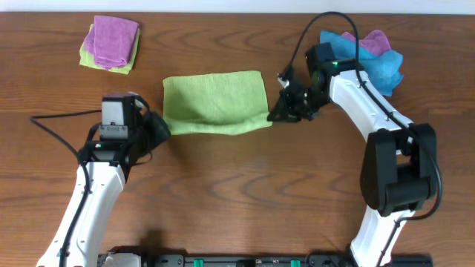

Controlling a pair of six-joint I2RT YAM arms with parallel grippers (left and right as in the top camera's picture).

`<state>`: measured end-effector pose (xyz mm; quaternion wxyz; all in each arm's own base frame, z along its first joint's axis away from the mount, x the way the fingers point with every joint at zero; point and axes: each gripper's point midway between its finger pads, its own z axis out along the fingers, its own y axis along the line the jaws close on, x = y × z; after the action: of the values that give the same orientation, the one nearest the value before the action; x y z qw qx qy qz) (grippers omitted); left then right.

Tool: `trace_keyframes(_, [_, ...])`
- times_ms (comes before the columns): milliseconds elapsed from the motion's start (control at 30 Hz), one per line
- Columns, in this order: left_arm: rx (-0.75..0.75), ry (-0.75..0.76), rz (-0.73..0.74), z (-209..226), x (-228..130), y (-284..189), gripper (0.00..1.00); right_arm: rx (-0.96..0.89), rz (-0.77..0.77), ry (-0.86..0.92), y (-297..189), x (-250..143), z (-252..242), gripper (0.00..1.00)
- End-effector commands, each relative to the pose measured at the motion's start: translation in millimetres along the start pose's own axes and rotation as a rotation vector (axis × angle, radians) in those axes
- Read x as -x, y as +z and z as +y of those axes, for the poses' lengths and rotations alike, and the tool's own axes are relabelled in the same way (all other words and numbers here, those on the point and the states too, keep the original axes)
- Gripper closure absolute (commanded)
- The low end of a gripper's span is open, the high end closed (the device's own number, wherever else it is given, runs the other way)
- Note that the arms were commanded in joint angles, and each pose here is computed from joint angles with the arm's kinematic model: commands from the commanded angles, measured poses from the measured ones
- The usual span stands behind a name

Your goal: Fold the cloth

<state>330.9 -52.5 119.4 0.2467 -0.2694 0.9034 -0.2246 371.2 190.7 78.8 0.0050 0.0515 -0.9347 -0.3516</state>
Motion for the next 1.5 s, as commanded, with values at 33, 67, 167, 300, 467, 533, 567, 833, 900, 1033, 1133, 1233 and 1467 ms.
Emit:
trace_keyframes(33, [0.006,0.008,-0.029,3,15,11,0.94,0.030,-0.059,-0.026,-3,17,13,0.98])
trace_keyframes(67, [0.004,0.008,-0.027,3,16,16,0.94,0.033,-0.075,-0.031,-1,22,14,0.98])
trace_keyframes(167, [0.011,-0.004,-0.020,7,19,34,0.94,0.047,-0.132,-0.039,4,40,14,0.98])
trace_keyframes(300, [-0.001,-0.017,-0.035,7,26,50,0.94,0.067,-0.201,-0.041,9,63,13,0.98])
trace_keyframes(467, [-0.041,-0.053,-0.081,5,45,71,0.94,0.085,-0.247,-0.033,13,89,12,0.98])
trace_keyframes(533, [-0.066,-0.072,-0.082,4,52,78,0.94,0.089,-0.248,-0.033,18,99,10,0.98])
trace_keyframes(567, [-0.076,-0.075,-0.077,3,56,81,0.94,0.090,-0.250,-0.033,19,104,10,0.99])
trace_keyframes(833, [-0.136,-0.028,-0.090,-27,102,101,0.94,0.117,-0.327,-0.064,10,157,22,0.98])
trace_keyframes(900, [-0.156,0.002,-0.109,-38,119,104,0.94,0.126,-0.356,-0.057,5,174,22,0.98])
trace_keyframes(1033, [-0.163,0.022,-0.126,-48,142,112,0.94,0.139,-0.386,-0.048,1,193,18,0.98])
trace_keyframes(1133, [-0.155,0.021,-0.069,-49,140,121,0.94,0.148,-0.378,-0.028,0,194,15,0.99])
trace_keyframes(1233, [-0.115,0.024,-0.009,-38,127,125,0.94,0.131,-0.324,0.001,7,181,11,0.98])
trace_keyframes(1467, [-0.005,0.033,0.130,-10,93,119,0.94,0.083,-0.176,0.045,23,143,2,0.98])
